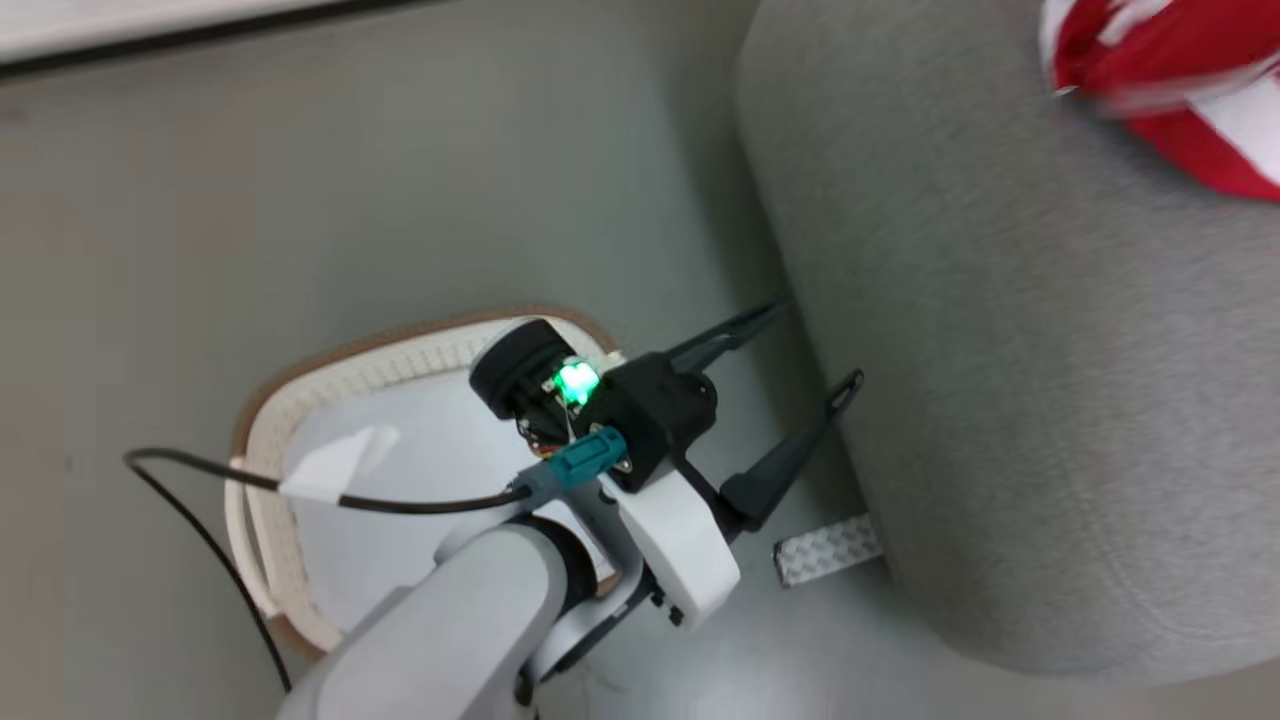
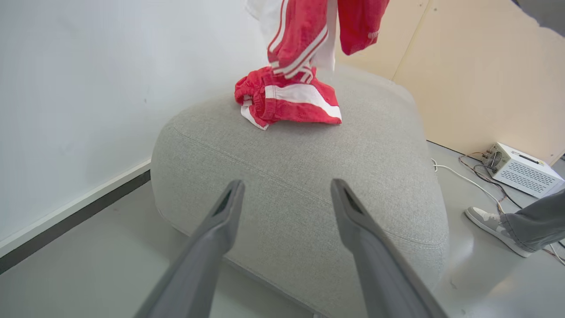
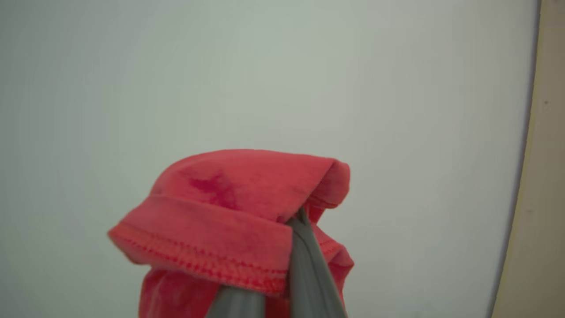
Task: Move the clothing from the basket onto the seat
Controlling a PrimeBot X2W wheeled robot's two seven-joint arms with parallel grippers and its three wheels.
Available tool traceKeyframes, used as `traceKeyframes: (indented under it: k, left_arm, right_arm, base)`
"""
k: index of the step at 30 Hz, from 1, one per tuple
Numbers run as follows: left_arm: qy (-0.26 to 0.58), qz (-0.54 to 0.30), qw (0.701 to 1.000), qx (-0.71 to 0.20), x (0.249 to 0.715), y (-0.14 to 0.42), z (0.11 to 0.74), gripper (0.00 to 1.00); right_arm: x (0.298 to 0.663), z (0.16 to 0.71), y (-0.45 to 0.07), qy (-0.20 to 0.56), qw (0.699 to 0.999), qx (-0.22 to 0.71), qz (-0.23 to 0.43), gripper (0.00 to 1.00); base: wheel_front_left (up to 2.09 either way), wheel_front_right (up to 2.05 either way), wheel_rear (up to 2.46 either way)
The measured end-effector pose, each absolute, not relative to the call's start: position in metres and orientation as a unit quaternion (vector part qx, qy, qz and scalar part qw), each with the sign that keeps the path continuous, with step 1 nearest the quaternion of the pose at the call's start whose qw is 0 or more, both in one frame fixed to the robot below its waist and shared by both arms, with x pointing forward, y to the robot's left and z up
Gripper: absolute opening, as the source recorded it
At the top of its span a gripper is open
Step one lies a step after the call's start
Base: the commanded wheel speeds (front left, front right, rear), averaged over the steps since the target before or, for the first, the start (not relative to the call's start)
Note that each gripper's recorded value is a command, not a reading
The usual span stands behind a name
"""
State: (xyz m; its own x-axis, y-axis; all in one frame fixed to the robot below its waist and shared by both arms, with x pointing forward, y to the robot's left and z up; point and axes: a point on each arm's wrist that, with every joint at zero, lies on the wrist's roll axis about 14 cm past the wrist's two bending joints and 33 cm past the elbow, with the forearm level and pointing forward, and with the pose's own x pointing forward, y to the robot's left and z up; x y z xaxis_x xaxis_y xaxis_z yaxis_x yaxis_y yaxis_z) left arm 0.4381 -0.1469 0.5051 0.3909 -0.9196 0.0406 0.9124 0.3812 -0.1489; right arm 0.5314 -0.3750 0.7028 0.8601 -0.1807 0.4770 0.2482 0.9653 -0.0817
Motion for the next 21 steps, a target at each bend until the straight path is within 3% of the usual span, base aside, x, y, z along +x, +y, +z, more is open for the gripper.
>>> traceKeyframes:
  k: [3,6,10,16,17,18,21]
  left_arm:
    - [0.040,-0.537,0.839,-0.083,0.454,-0.136,0.484,1.00]
    - [0.058,-0.522,0.846,-0.090,0.467,-0.126,0.462,1.00]
    - [0.085,-0.506,0.852,-0.101,0.476,-0.115,0.434,1.00]
    - [0.107,-0.488,0.860,-0.107,0.483,-0.101,0.410,1.00]
    - [0.108,-0.486,0.861,-0.106,0.484,-0.100,0.408,1.00]
    - [0.106,-0.482,0.863,-0.106,0.486,-0.098,0.409,1.00]
    - [0.099,-0.469,0.871,-0.110,0.491,-0.092,0.413,1.00]
  right_arm:
    - [0.548,0.728,-0.405,-0.261,0.949,-0.086,-0.157,0.00]
    - [0.568,0.709,-0.423,-0.226,0.950,-0.111,-0.187,0.00]
    - [0.586,0.650,-0.440,-0.166,0.955,-0.117,-0.217,0.00]
    - [0.576,0.493,-0.439,-0.021,0.967,-0.059,-0.247,0.00]
    - [0.572,0.479,-0.437,-0.010,0.967,-0.045,-0.252,0.12]
    - [0.567,0.468,-0.436,0.001,0.966,-0.036,-0.256,1.00]
    - [0.552,0.441,-0.425,0.034,0.966,-0.016,-0.255,1.00]
  base:
    - [0.00,0.00,0.00]
    - [0.00,0.00,0.00]
    - [0.00,0.00,0.00]
    - [0.00,0.00,0.00]
    - [0.00,0.00,0.00]
    - [0.00,0.00,0.00]
    - [0.00,0.00,0.00]
